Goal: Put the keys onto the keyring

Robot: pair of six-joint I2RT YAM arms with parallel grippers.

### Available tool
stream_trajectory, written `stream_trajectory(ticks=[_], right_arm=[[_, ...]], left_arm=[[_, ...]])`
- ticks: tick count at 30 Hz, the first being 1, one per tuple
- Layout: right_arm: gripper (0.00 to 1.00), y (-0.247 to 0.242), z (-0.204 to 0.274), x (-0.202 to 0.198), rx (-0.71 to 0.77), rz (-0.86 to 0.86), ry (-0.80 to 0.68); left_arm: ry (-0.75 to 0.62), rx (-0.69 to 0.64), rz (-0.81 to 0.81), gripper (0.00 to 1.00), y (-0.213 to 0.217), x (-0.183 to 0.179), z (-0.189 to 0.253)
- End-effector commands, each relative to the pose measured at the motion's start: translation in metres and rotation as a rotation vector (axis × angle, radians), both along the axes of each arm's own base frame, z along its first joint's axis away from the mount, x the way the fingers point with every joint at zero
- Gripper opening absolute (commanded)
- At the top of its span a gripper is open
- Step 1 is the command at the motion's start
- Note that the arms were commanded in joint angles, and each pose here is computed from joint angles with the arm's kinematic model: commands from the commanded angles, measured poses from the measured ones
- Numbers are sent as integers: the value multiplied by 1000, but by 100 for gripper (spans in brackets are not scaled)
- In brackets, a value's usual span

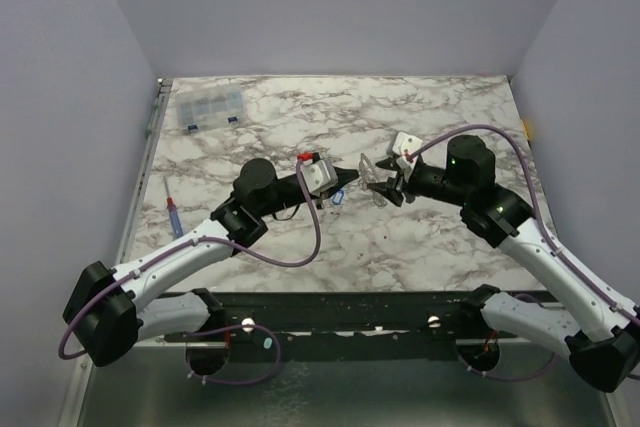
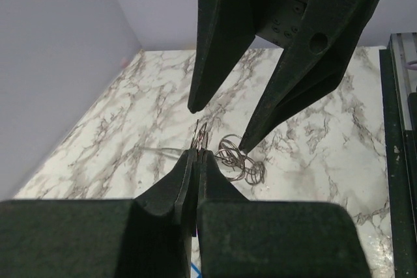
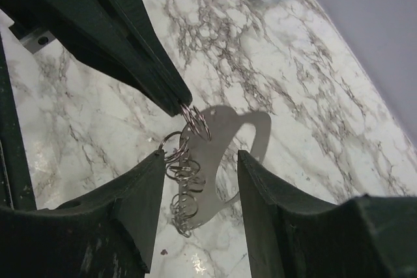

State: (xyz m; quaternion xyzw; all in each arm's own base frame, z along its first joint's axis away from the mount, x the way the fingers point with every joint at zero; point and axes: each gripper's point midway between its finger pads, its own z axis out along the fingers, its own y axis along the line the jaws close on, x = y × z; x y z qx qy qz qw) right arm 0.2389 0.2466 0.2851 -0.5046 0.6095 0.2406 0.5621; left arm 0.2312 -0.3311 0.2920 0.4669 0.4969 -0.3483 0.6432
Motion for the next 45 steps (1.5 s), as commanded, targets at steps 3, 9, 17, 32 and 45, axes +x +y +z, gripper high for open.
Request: stream_trajectory(ticks=[3, 9, 17, 32, 45], right_arm=[[53, -15, 6, -15, 20, -41, 4], [53, -13, 23, -23, 69, -1, -48], [48, -5, 20, -16, 46, 28, -65], [38, 12, 33, -21, 117, 118, -66], [33, 18, 28, -18, 121, 130, -51]], left_arm=[[-82, -45, 17, 0, 6, -3, 26], [-90, -44, -4, 0, 8, -9, 25], [-96, -49, -48, 0, 11, -22, 32], [-66, -62, -42, 0, 18, -29, 32], [-59, -71, -56, 0, 17, -32, 36]])
